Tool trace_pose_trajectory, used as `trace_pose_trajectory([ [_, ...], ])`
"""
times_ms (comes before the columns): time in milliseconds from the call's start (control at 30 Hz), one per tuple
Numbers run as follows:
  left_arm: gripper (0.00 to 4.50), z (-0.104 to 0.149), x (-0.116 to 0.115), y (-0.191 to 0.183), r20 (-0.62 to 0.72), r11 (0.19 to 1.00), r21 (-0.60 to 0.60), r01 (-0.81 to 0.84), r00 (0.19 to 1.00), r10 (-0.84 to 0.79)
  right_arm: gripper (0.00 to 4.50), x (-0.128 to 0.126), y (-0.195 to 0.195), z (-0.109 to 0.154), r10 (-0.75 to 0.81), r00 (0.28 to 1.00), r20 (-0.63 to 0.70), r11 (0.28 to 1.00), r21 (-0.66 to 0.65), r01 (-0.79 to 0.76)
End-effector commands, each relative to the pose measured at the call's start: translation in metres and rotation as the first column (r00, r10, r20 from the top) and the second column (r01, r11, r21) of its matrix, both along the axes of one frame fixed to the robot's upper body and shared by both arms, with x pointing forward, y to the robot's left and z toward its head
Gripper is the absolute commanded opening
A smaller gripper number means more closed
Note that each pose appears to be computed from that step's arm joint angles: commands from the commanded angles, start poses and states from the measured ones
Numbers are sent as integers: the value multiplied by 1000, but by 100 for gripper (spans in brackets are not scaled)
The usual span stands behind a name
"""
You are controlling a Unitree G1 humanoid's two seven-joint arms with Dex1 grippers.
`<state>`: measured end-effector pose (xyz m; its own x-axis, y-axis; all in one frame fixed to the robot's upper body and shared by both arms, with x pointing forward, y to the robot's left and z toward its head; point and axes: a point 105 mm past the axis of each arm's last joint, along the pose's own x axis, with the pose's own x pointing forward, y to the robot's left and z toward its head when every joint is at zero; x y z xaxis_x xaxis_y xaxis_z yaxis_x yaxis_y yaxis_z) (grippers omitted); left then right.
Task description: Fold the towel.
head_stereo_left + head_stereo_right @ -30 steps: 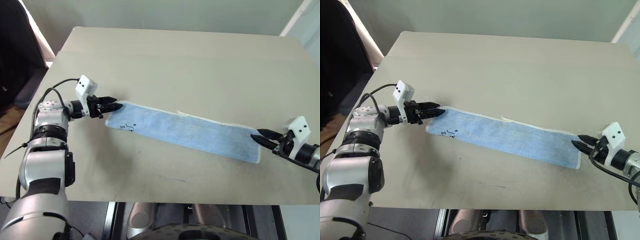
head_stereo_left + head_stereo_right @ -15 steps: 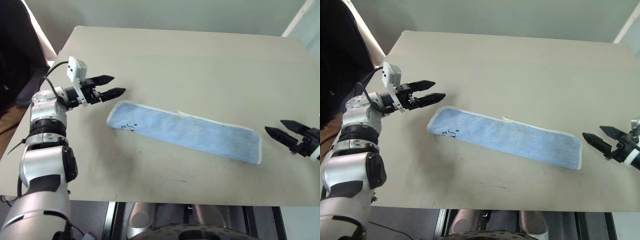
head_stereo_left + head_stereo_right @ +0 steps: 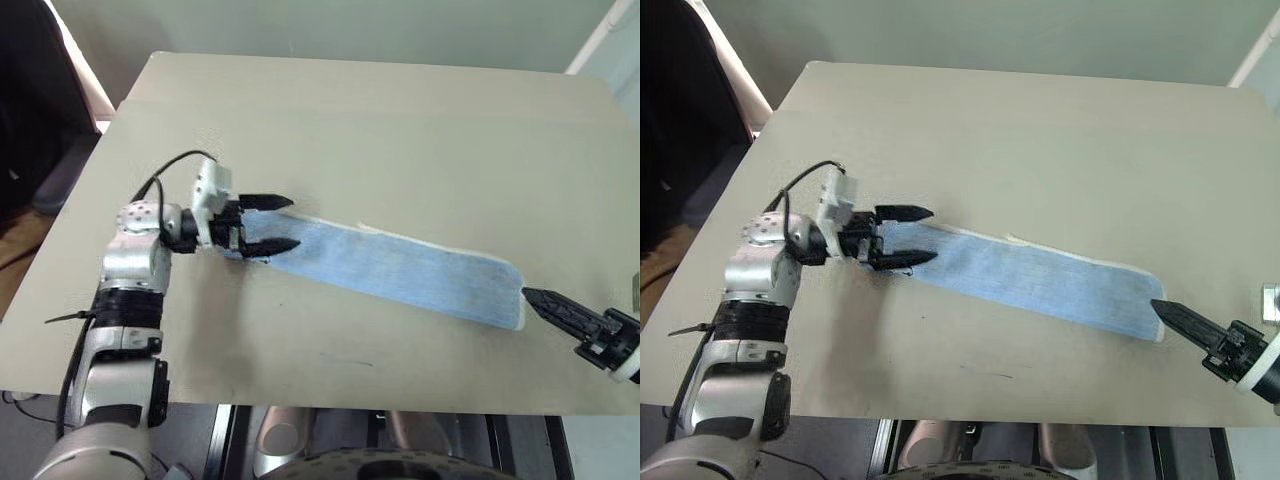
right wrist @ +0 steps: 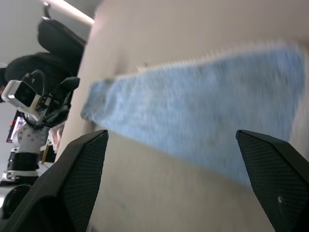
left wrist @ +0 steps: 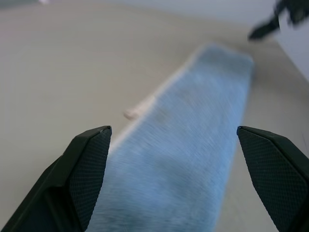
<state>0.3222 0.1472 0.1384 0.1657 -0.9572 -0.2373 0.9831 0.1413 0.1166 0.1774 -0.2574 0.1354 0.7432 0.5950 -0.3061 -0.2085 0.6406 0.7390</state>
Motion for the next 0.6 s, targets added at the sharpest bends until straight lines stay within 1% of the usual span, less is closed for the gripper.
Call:
trace_pose_trajectory([
  [33, 450, 4, -9, -11, 10, 997, 41, 71, 997, -72, 447, -3, 9, 14, 4, 1000, 2, 996, 93, -4],
  [133, 450, 1, -15, -16, -37, 991, 75, 107, 994, -104, 447, -15, 22, 7, 32, 999, -35, 989, 145, -27],
  [267, 450, -4, -15, -18, -44, 986, 121, 114, 993, -109, 447, -27, 42, -6, 15, 998, -62, 979, 203, -2],
  [400, 450, -6, -14, -18, -36, 982, 141, 122, 992, -118, 447, -35, 52, -15, 7, 994, -110, 976, 217, 17],
  [533, 450, -2, -15, -25, -45, 985, 105, 135, 990, -131, 447, -30, 48, -31, -98, 982, -160, 955, 262, 138],
  [600, 450, -4, -17, -26, -51, 984, 111, 139, 990, -134, 447, -31, 48, -37, -122, 974, -189, 953, 252, 169],
])
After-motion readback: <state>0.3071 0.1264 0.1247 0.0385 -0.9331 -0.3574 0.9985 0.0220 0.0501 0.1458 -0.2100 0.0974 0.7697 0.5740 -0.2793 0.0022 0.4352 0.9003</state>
